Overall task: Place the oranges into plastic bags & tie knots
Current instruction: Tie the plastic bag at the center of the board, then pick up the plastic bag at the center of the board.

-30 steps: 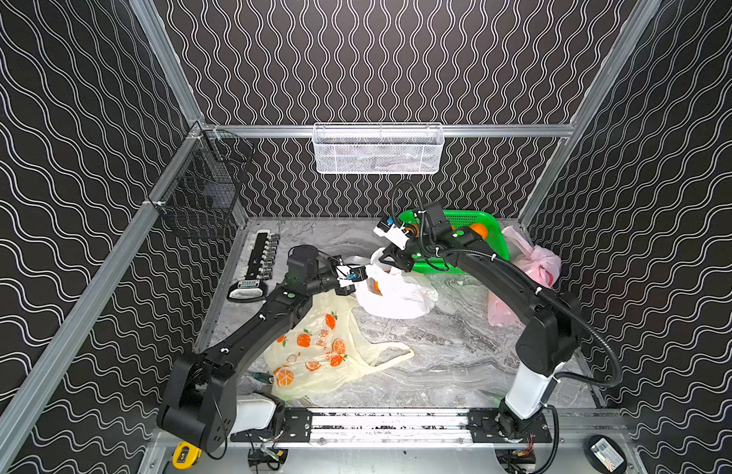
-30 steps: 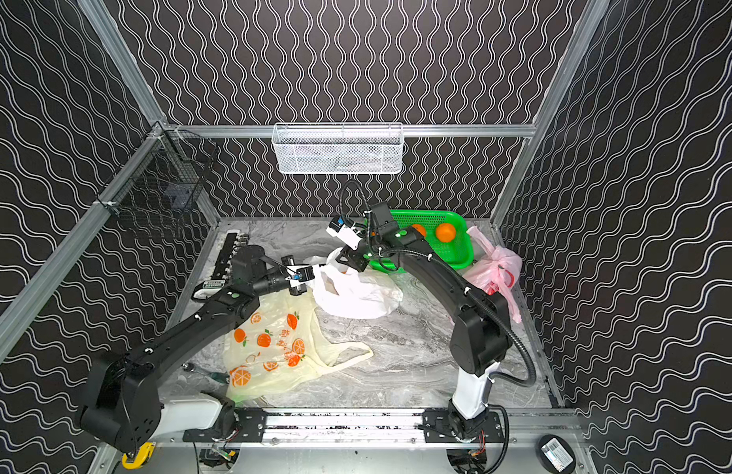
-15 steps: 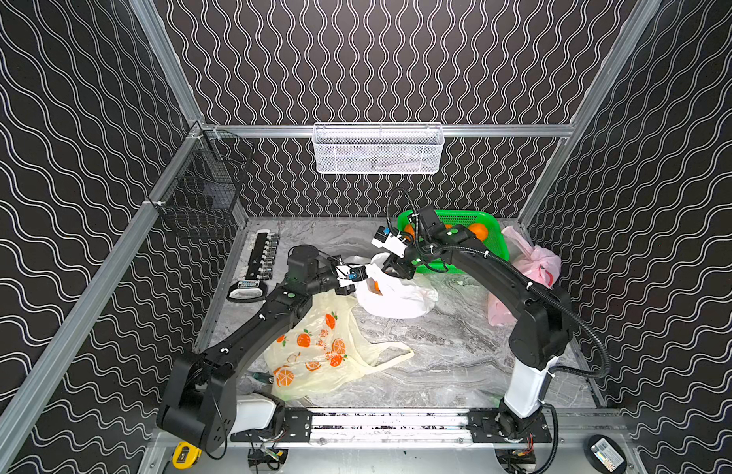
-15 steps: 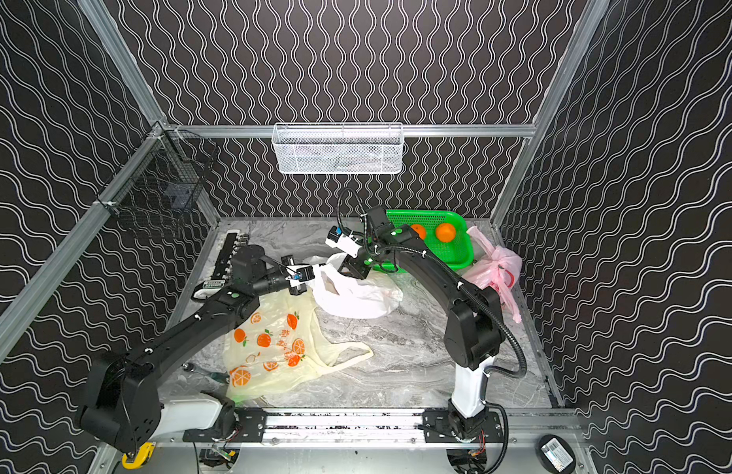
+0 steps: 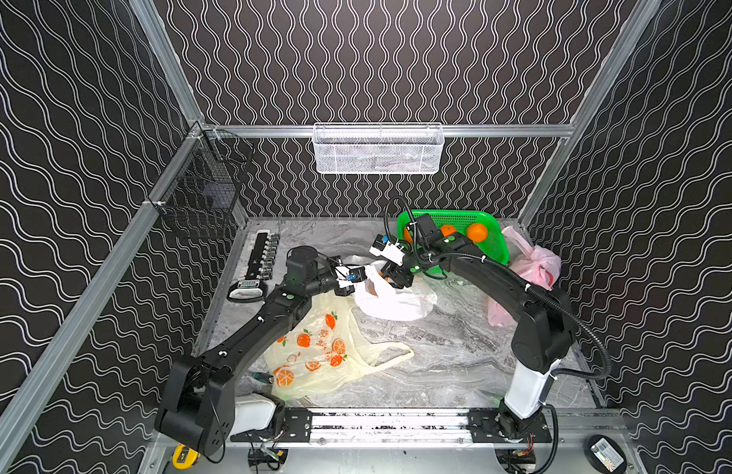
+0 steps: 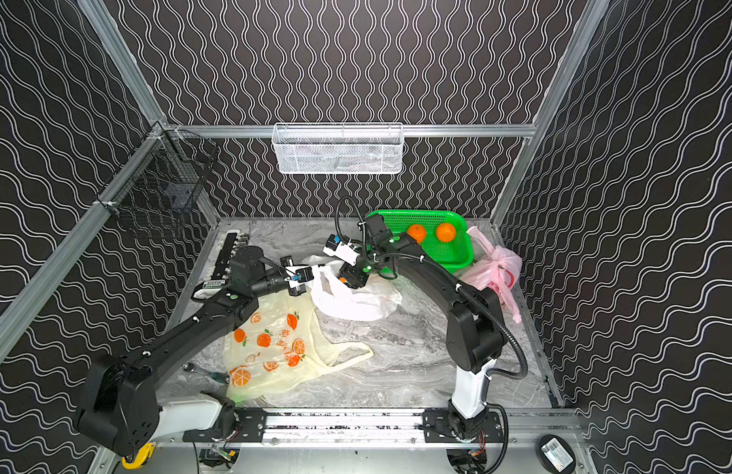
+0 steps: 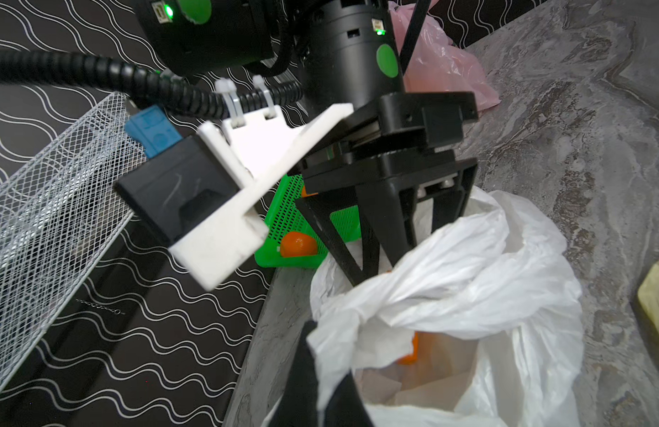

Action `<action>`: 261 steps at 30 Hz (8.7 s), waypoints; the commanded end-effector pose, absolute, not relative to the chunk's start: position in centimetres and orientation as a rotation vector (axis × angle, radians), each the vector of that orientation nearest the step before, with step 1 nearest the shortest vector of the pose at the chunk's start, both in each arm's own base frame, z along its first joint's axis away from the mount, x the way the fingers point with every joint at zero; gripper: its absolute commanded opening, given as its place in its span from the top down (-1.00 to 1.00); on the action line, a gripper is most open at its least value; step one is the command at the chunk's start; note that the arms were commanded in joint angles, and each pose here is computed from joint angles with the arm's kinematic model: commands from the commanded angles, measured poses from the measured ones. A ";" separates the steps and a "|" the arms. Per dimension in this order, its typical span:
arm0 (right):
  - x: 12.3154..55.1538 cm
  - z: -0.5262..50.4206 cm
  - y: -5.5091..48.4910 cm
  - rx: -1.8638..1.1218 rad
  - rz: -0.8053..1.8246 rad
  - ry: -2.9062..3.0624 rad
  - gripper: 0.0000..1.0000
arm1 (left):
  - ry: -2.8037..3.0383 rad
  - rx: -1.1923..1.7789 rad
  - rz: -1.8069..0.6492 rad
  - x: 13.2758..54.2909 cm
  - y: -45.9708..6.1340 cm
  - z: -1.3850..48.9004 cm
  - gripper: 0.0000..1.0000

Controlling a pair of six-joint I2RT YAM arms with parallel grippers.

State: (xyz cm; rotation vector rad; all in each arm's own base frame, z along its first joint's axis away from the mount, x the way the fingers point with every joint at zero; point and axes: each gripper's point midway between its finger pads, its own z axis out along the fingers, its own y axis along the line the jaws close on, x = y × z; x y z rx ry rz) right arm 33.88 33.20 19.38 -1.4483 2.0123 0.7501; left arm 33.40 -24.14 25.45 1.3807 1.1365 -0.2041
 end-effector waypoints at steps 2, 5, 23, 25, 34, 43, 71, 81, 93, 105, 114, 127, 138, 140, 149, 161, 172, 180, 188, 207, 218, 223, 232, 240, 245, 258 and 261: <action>34.1 20.4 34.1 -1.409 0.795 1.954 -0.28 | 1.125 1.351 -0.201 33.5 -24.0 26.3 1.00; 35.1 20.7 34.5 -1.345 0.790 1.940 -0.31 | 1.129 1.344 -0.207 33.4 -24.0 26.3 1.00; 33.6 19.9 36.4 -1.322 0.912 1.873 0.23 | 1.213 1.310 -0.283 32.5 -23.7 25.7 1.00; 34.0 20.1 36.2 -1.297 0.882 1.876 0.32 | 1.228 1.306 -0.290 32.6 -23.6 25.7 1.00; 35.1 22.0 34.8 -1.214 0.751 1.864 0.99 | 1.316 1.299 -0.344 32.3 -23.5 25.7 1.00; 35.8 24.3 32.5 -1.222 0.515 1.774 1.00 | 1.438 1.355 -0.576 30.3 -23.4 25.7 1.00; 31.7 27.6 32.1 -1.447 0.025 1.131 1.00 | 1.449 1.500 -0.903 26.7 -24.5 25.7 0.79; 30.3 24.3 32.4 -1.481 0.077 1.199 1.00 | 1.439 1.452 -0.846 27.3 -24.2 26.5 0.24; 30.3 24.5 32.5 -1.463 0.096 1.209 1.00 | 1.360 1.180 -0.580 27.4 -21.4 30.1 -0.39; 30.2 24.5 32.6 -1.461 0.104 1.207 1.00 | 1.492 0.752 -0.430 25.9 -16.0 26.2 -0.33; 30.0 24.9 32.8 -1.458 0.121 1.190 1.00 | 1.480 0.811 -0.532 26.4 -17.7 25.8 -0.13; 30.2 25.0 32.7 -1.446 0.111 1.194 1.00 | 1.457 0.840 -0.567 25.0 -18.3 25.8 0.25; 30.0 25.2 32.7 -1.445 0.124 1.189 1.00 | 1.512 0.844 -0.555 25.8 -18.4 24.9 0.23; 29.9 25.2 32.7 -1.444 0.123 1.190 1.00 | 1.516 0.846 -0.552 25.9 -18.5 24.8 0.28; 29.9 25.2 32.6 -1.440 0.121 1.193 1.00 | 1.492 0.866 -0.585 25.8 -19.0 25.2 0.46; 29.9 25.4 32.6 -1.425 0.135 1.199 1.00 | 1.491 0.876 -0.599 26.0 -19.3 25.3 0.66; 30.8 27.2 31.8 -1.247 0.168 1.272 1.00 | 1.566 0.811 -0.586 26.8 -18.7 24.8 1.00; 32.4 28.6 29.6 -0.967 0.268 1.435 1.00 | 1.621 0.657 -0.657 26.9 -18.0 24.5 1.00; 33.7 29.5 26.3 -0.763 0.305 1.519 1.00 | 1.717 0.491 -0.600 28.1 -16.1 22.9 1.00; 38.5 19.9 13.6 -0.182 0.085 2.070 1.00 | 2.055 0.026 -0.371 30.0 -9.5 17.2 1.00; 37.4 19.0 15.2 -0.434 0.213 2.111 0.26 | 2.047 0.159 -0.524 30.6 -11.9 19.0 0.03; 35.1 23.4 14.7 -0.498 0.202 1.917 -0.99 | 1.982 0.215 -0.438 31.0 -11.3 24.3 -0.97; 31.5 31.4 17.9 -0.576 0.427 1.747 -0.99 | 2.185 0.163 -0.383 33.5 -10.8 25.6 -0.98; 32.3 25.9 29.2 -0.953 0.362 2.005 -0.99 | 2.251 -0.003 -0.612 35.6 -11.1 23.7 -0.98; 32.7 21.4 32.3 -1.038 0.249 2.152 -0.99 | 2.206 -0.219 -0.750 35.2 -7.2 22.4 -0.98; 35.1 14.9 31.1 -0.960 -0.053 2.395 -0.49 | 2.244 -0.470 -0.702 34.6 -2.4 19.3 -0.98; 34.9 15.5 31.3 -0.918 0.002 2.387 -0.02 | 2.251 -0.513 -0.640 34.4 -1.5 19.3 -0.98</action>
